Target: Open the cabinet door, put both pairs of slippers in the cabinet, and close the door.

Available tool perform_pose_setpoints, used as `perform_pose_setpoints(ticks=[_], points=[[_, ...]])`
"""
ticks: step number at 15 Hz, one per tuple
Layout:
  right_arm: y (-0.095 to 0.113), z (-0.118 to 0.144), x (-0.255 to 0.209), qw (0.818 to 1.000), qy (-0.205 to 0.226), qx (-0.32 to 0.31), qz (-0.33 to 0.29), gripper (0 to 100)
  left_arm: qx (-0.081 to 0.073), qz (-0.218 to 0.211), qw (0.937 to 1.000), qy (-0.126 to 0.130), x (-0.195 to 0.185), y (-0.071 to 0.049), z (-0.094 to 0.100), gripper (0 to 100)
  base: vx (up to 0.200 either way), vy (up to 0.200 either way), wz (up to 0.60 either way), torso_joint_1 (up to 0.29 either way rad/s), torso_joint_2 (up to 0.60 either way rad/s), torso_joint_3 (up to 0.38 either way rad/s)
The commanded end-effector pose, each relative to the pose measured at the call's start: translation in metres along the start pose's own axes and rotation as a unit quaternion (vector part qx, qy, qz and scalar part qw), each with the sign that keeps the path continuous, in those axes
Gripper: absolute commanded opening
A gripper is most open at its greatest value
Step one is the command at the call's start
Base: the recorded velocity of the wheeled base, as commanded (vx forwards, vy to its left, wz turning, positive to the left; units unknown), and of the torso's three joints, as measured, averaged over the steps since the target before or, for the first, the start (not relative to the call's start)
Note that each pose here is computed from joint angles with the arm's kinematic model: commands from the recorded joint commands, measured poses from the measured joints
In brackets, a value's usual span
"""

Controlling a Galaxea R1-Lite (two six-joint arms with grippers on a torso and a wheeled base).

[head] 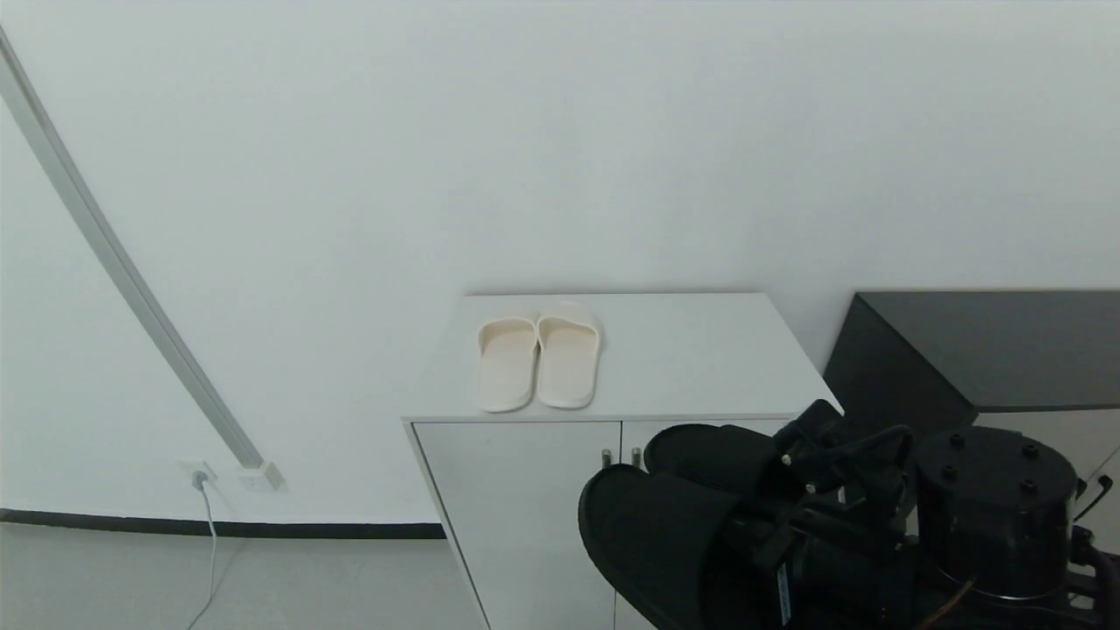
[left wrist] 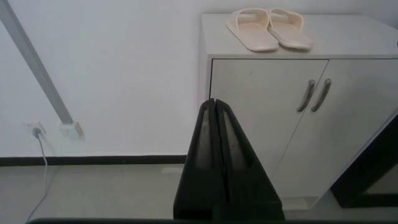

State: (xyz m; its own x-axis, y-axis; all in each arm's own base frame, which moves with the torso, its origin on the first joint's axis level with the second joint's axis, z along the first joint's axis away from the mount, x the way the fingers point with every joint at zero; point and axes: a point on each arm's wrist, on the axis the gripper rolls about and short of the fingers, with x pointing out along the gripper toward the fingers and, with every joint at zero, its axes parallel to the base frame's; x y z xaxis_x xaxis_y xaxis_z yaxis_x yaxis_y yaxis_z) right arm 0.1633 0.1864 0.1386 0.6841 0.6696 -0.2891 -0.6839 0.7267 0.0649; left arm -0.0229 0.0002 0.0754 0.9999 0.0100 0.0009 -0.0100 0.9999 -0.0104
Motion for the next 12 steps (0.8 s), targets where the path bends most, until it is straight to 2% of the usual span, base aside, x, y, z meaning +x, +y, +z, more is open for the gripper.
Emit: perform_pose_setpoints(ticks=[1, 12], points=[[0.0009, -0.0006, 0.0003, 1.000, 0.001, -0.001, 0.002, 0, 0.000, 0.000, 1.0000, 0.001, 0.0001, 0.0000, -0.0001, 0, 0.000, 0.000, 0.00, 0.000, 0.00, 0.000], [0.0038, -0.0040, -0.0022, 1.000, 0.006, -0.003, 0.008, 0, 0.002, 0.001, 1.0000, 0.000, 0.0001, 0.0000, 0.0001, 0, 0.000, 0.000, 0.00, -0.009, 0.02, 0.012]])
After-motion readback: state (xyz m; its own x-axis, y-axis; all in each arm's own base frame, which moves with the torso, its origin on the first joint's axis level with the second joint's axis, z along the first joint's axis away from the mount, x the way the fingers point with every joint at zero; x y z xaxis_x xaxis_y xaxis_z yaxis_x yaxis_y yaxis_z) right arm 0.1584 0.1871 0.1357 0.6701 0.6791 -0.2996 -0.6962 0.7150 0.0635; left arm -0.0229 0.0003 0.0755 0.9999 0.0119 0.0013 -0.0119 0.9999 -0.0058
